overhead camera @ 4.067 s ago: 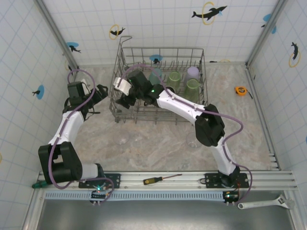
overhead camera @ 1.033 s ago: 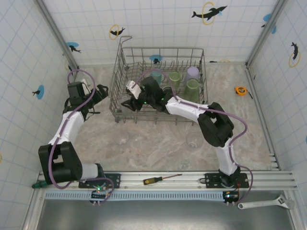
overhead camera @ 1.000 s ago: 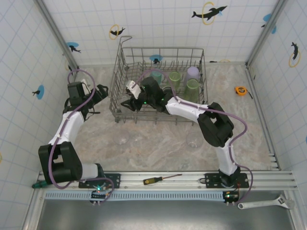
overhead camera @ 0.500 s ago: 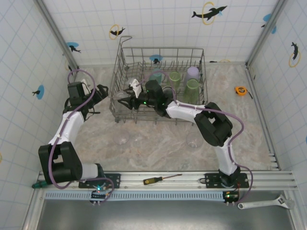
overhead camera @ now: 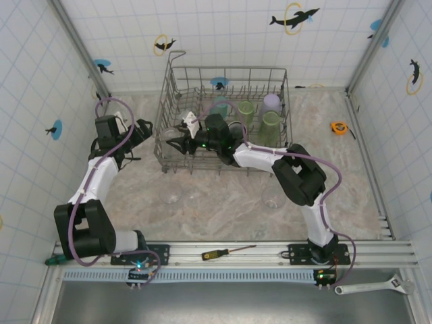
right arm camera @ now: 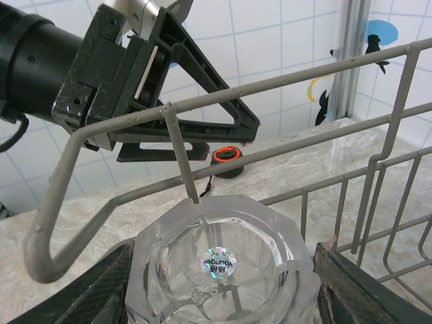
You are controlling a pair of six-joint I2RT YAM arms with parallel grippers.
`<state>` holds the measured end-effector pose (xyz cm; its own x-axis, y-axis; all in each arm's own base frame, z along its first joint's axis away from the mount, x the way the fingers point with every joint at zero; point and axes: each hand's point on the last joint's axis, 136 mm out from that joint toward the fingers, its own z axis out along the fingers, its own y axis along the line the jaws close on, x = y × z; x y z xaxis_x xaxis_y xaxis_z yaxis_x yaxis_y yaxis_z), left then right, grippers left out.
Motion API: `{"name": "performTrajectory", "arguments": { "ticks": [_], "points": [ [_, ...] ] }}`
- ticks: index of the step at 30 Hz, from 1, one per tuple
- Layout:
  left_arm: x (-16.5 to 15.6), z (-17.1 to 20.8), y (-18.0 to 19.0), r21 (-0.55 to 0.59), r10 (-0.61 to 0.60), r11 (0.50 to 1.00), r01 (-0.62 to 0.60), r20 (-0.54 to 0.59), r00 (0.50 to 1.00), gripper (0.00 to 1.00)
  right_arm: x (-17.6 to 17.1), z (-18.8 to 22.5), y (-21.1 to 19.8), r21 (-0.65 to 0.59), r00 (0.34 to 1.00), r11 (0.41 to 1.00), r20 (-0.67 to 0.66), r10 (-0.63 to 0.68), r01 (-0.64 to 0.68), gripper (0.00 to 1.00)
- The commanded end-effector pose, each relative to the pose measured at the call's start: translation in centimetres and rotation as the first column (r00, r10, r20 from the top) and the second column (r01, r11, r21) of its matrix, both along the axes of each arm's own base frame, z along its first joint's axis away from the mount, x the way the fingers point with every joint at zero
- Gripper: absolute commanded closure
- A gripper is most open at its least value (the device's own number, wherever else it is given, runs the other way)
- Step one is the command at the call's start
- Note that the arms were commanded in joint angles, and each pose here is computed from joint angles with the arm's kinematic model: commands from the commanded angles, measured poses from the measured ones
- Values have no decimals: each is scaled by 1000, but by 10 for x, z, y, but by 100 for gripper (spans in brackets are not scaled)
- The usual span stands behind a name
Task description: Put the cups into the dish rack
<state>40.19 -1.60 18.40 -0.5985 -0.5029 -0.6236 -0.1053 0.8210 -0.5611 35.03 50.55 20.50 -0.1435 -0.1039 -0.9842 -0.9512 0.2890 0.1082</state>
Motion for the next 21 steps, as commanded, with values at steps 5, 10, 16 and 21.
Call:
{"name": "performTrajectory", "arguments": {
  "ticks": [5, 10, 16, 21],
  "points": [
    [-2, 7, 0, -22, 1, 1000, 0, 21, 1000, 3, -8, -39, 8, -98, 1000, 995, 15, 27, -26, 53],
    [-2, 6, 0, -22, 2, 1000, -1, 20, 1000, 3, -11, -52, 19, -136, 998, 989, -15, 55, -57, 47],
    [-2, 7, 0, -18, 3, 1000, -3, 22, 1000, 3, -15, -63, 29, -152, 997, 986, -27, 68, -71, 47],
    [-2, 8, 0, -18, 2, 1000, -2, 26, 1000, 3, -17, -71, 31, -162, 996, 984, -47, 70, -77, 47]
  ]
}}
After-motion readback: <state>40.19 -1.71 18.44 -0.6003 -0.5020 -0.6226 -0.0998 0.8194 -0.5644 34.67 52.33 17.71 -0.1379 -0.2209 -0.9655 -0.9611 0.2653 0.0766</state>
